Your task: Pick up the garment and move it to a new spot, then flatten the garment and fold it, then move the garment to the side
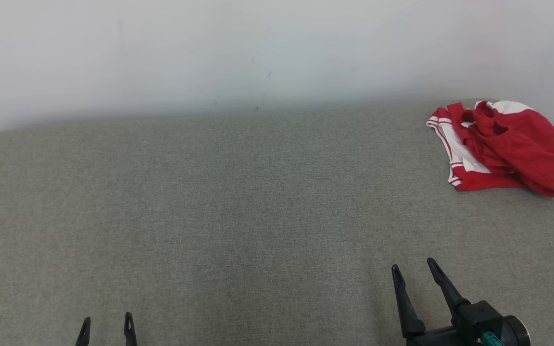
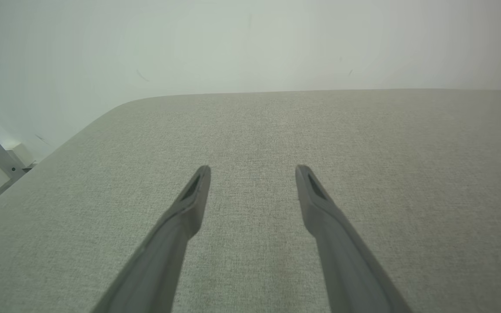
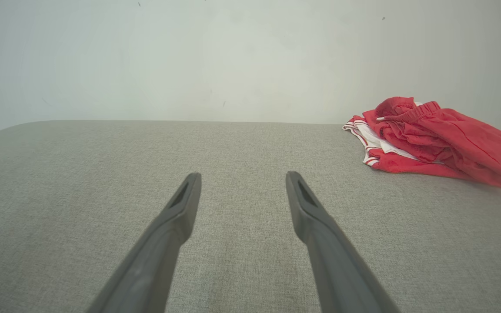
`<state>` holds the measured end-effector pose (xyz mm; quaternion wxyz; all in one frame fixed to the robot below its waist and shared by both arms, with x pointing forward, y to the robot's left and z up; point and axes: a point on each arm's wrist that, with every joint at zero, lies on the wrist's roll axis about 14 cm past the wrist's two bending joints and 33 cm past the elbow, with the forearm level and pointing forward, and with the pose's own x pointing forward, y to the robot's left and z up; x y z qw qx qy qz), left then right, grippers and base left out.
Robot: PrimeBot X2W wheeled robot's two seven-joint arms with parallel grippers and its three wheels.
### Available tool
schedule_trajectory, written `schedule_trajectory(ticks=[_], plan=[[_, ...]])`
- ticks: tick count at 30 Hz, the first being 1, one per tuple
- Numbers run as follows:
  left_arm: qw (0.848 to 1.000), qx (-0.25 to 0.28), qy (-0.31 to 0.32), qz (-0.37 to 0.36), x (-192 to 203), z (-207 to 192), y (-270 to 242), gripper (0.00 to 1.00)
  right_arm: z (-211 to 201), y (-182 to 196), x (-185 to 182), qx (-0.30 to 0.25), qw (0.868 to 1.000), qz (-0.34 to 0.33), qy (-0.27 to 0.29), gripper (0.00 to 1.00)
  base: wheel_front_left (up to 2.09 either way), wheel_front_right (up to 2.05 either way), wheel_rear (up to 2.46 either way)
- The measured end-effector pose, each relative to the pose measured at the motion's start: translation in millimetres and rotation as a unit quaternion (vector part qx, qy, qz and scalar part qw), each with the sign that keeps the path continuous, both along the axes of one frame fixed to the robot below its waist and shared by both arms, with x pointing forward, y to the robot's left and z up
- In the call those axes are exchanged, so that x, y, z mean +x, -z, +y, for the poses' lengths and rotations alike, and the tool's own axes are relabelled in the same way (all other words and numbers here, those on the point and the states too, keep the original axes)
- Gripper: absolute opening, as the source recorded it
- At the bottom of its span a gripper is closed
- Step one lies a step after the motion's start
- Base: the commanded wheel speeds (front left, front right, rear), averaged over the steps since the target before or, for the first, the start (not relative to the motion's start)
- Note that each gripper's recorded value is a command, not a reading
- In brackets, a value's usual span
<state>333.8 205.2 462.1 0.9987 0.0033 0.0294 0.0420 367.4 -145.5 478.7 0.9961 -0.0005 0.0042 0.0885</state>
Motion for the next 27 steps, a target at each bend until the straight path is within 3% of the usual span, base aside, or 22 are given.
schedule_trajectory(ticks=[4, 5, 11, 27], plan=[[1.0, 0.0, -0.004, 0.001, 0, 1, 0, 1.0, 0, -1, 1, 0.0, 1.0, -0.001, 0.0, 1.0, 0.0, 0.0, 0.0], [1.0, 0.0, -0.004, 0.002, 0, 1, 1, 0.0, 0, 1, 0, 0.0, 1.0, 0.001, 0.0, 0.0, 0.0, 0.0, 0.0], [0.999, -0.009, -0.005, 0.035, -6, 0, 20, 0.0, -2, 24, -10, 0.001, 0.999, 0.041, 0.003, 0.0, 0.0, 0.0, 0.0], [0.986, -0.158, -0.042, 0.043, -1, 7, 23, 0.0, -19, 24, -6, 0.145, 0.985, 0.07, 0.055, 0.0, 0.0, 0.0, 0.0]])
